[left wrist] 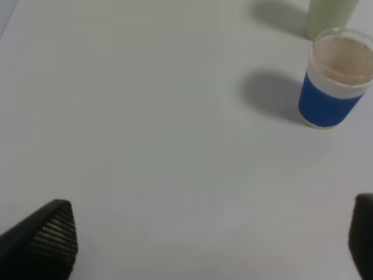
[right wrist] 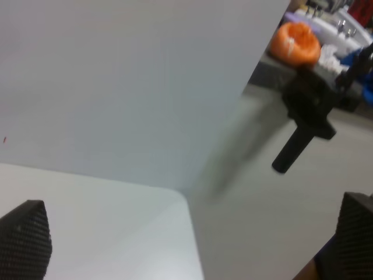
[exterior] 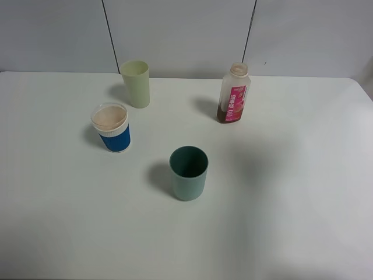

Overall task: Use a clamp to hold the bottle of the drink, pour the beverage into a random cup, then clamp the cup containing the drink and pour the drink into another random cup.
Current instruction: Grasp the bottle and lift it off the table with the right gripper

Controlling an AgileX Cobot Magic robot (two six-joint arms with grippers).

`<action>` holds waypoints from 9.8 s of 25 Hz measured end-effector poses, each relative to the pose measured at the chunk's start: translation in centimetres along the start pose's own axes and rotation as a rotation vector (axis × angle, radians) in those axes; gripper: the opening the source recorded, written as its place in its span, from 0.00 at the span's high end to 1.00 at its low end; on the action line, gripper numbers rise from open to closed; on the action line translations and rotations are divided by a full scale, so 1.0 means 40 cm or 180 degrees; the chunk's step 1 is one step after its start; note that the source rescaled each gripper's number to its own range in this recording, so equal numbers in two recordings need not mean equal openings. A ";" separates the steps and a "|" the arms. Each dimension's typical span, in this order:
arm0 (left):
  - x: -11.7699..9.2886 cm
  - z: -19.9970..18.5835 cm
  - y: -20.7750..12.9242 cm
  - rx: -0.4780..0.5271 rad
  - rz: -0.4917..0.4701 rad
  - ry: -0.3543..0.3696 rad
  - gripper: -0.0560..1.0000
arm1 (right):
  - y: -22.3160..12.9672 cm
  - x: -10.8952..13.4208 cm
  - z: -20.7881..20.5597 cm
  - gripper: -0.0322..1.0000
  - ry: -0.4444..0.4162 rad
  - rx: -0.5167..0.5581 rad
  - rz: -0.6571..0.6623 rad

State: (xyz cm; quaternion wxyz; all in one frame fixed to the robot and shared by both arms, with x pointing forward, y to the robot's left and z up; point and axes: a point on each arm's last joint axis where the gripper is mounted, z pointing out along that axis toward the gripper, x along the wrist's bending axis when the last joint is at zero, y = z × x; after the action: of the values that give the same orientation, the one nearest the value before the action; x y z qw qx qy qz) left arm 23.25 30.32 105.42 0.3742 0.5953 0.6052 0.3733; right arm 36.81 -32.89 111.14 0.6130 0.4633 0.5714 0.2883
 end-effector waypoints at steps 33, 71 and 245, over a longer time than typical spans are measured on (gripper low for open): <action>0.000 0.000 0.000 0.0000 0.0000 0.0000 0.21 | -0.049 -0.154 0.078 0.00 -0.1288 -0.0129 0.0077; 0.000 0.000 0.000 0.0000 0.0000 0.0000 0.21 | -0.285 -0.026 0.567 0.00 -0.0276 0.0257 0.0165; 0.000 0.000 0.000 0.0000 0.0000 0.0000 0.21 | -0.324 0.581 0.633 0.03 0.3597 -0.0434 -0.0590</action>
State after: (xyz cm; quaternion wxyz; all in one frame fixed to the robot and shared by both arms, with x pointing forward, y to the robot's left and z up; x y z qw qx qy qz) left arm 23.25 30.32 105.42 0.3742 0.5953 0.6052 0.3733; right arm 63.22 -23.64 87.35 0.2637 0.1447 0.8286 0.4722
